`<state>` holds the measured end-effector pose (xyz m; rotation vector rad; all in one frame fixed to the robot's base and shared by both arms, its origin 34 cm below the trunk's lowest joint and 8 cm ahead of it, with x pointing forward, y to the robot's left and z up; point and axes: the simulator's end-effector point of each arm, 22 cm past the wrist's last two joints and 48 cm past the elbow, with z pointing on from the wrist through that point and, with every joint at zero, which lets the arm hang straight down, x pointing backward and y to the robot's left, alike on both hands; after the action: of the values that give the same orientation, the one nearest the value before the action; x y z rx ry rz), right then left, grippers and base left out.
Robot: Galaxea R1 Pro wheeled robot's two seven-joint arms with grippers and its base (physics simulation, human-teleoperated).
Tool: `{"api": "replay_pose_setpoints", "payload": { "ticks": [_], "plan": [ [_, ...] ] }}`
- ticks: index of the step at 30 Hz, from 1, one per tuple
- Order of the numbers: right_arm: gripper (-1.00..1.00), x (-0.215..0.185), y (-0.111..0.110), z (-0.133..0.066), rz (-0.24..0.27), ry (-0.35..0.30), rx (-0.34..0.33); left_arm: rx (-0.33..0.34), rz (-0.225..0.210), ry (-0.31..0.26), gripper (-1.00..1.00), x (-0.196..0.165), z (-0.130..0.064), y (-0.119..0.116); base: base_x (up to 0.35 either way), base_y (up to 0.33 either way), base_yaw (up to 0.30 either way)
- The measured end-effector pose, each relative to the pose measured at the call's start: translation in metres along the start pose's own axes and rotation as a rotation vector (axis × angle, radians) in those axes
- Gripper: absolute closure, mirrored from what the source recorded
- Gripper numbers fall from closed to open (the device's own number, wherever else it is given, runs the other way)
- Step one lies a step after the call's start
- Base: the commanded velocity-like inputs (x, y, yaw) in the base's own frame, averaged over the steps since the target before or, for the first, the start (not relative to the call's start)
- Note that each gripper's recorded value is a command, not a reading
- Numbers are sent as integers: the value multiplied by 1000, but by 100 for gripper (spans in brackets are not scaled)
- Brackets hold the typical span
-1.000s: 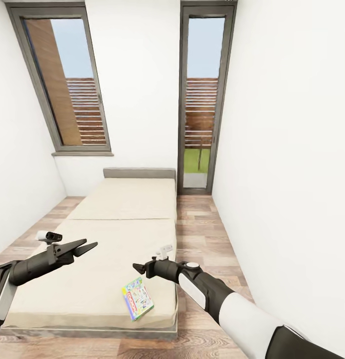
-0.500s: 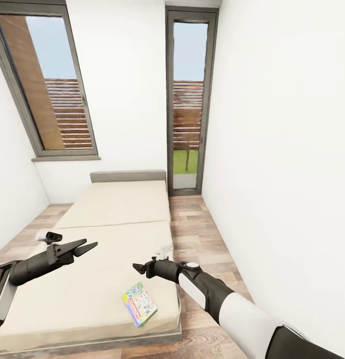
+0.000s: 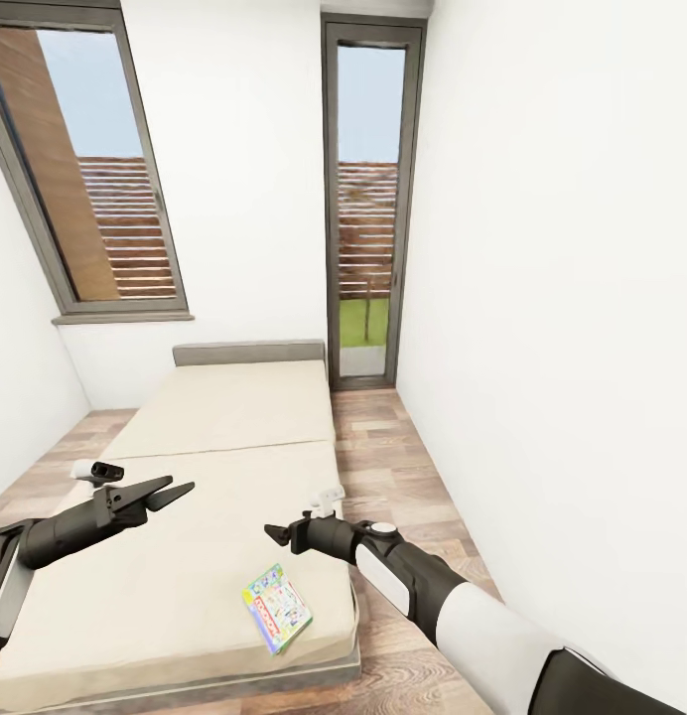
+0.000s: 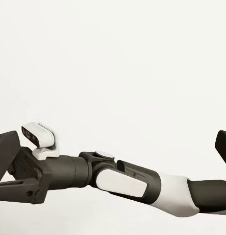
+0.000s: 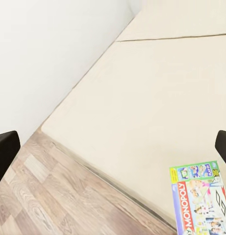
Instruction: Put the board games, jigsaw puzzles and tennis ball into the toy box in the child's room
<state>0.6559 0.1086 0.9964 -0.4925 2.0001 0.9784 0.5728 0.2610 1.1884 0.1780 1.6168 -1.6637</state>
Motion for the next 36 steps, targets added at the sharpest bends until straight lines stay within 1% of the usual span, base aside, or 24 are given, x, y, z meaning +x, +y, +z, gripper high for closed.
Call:
{"api": "replay_pose_setpoints", "payload": {
  "ticks": [8,10,12,13,15,22,24,27,36],
  "plan": [
    [-100,0,-1,0,1,2,4,0,0,0,-100,0,0,0,0,0,0],
    [-100,6,-16,-5,20,14,36,-7,2,9,-100,2,7,5,0,0,0],
    [-100,10,-31,-9,33,27,69,-16,9,3,-100,1,11,10,0,0,0],
    [-100,12,-39,-12,40,34,85,-17,13,-6,-100,-2,12,11,0,0,0],
    [-100,14,-45,-13,50,34,105,-19,0,-25,-100,2,10,16,0,0,0],
    [-100,29,-70,-27,9,54,121,-54,-7,-45,-100,4,-3,18,-62,0,0],
    [-100,29,-75,-30,0,50,121,-62,-16,-49,-100,7,-6,21,-152,0,0],
    [-100,27,-82,-36,-10,40,121,-68,-17,-53,-100,6,-6,21,-83,0,0],
    [-100,27,-75,-36,-14,36,81,-70,-17,-53,-100,6,-7,22,-51,0,0]
  ]
}}
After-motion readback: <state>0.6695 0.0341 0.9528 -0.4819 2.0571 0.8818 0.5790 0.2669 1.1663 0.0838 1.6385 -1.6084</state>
